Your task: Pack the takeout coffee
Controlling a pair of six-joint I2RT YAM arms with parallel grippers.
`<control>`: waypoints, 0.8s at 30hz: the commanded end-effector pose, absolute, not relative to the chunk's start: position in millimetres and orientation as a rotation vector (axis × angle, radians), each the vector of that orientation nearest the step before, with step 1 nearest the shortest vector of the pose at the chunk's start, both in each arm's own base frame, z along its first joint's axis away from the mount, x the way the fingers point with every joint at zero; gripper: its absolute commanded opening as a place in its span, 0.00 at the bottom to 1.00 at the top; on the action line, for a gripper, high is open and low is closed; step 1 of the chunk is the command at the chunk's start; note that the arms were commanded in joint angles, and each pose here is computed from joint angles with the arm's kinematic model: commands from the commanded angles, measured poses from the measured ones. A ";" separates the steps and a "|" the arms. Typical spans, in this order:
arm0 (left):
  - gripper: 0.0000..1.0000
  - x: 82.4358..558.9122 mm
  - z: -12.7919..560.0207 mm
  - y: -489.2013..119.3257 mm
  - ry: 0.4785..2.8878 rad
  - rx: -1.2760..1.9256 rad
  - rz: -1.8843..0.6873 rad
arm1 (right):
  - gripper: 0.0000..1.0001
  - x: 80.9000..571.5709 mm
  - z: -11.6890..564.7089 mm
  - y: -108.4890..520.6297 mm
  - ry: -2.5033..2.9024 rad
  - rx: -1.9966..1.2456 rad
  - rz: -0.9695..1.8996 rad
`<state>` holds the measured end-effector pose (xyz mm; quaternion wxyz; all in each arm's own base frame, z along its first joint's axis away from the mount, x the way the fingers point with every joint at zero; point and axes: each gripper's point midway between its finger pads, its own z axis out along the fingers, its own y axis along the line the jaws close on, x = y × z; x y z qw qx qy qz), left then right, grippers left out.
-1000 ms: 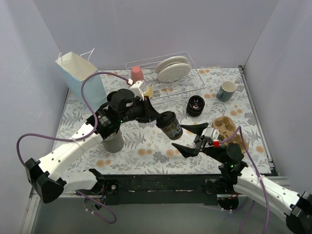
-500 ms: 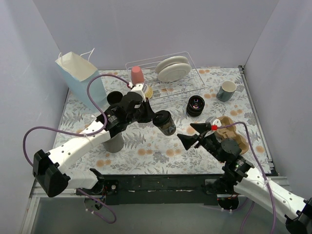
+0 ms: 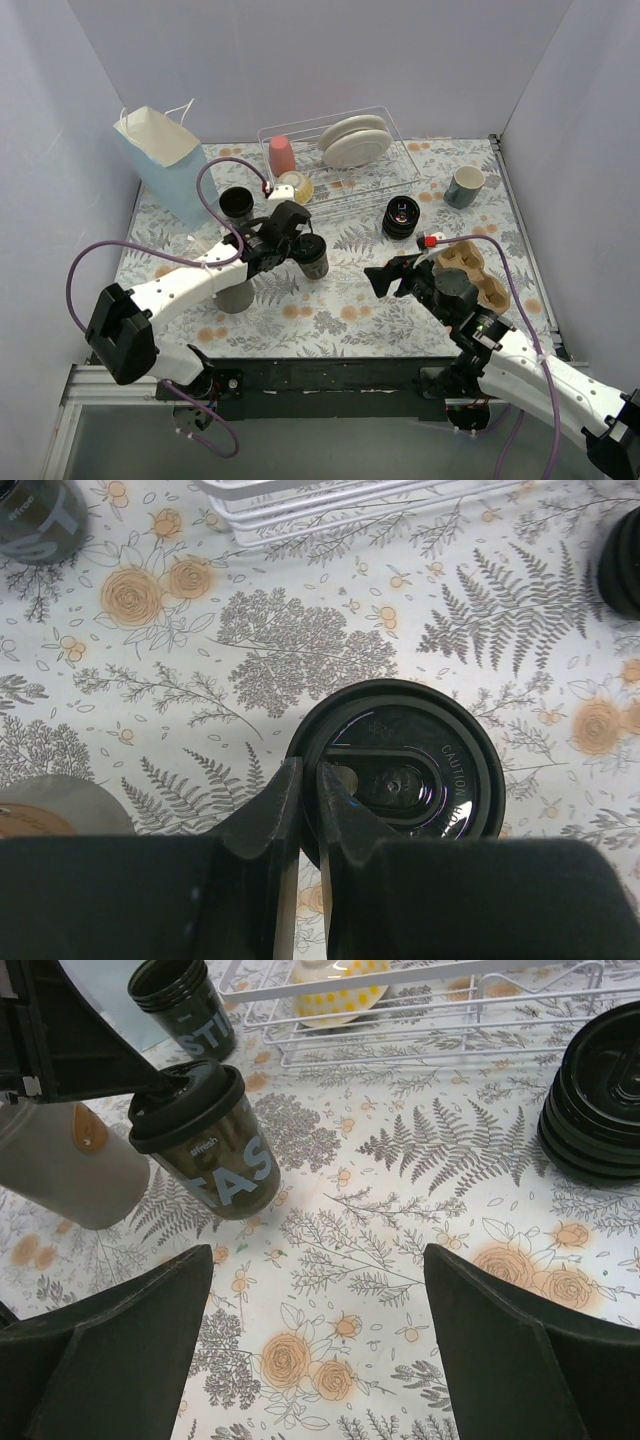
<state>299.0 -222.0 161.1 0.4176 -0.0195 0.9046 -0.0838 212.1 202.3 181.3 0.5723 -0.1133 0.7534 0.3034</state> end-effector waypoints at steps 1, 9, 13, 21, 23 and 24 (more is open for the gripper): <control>0.00 302.0 159.0 -213.3 2.251 -0.097 -0.128 | 0.93 220.0 198.0 198.0 1.748 -0.185 0.701; 0.00 291.2 139.6 -220.1 2.301 -0.096 -0.139 | 0.94 222.9 192.0 196.3 1.785 -0.167 0.673; 0.00 285.8 132.9 -215.8 2.299 -0.124 -0.093 | 0.94 224.7 190.8 195.1 1.792 -0.152 0.663; 0.05 284.4 131.2 -213.6 2.271 -0.149 -0.059 | 0.94 224.5 182.7 193.5 1.814 -0.143 0.652; 0.11 283.3 129.5 -216.0 2.277 -0.137 -0.058 | 0.94 224.7 182.8 192.5 1.815 -0.142 0.646; 0.14 282.2 129.8 -217.5 2.278 -0.131 -0.061 | 0.94 225.4 182.9 191.6 1.814 -0.137 0.641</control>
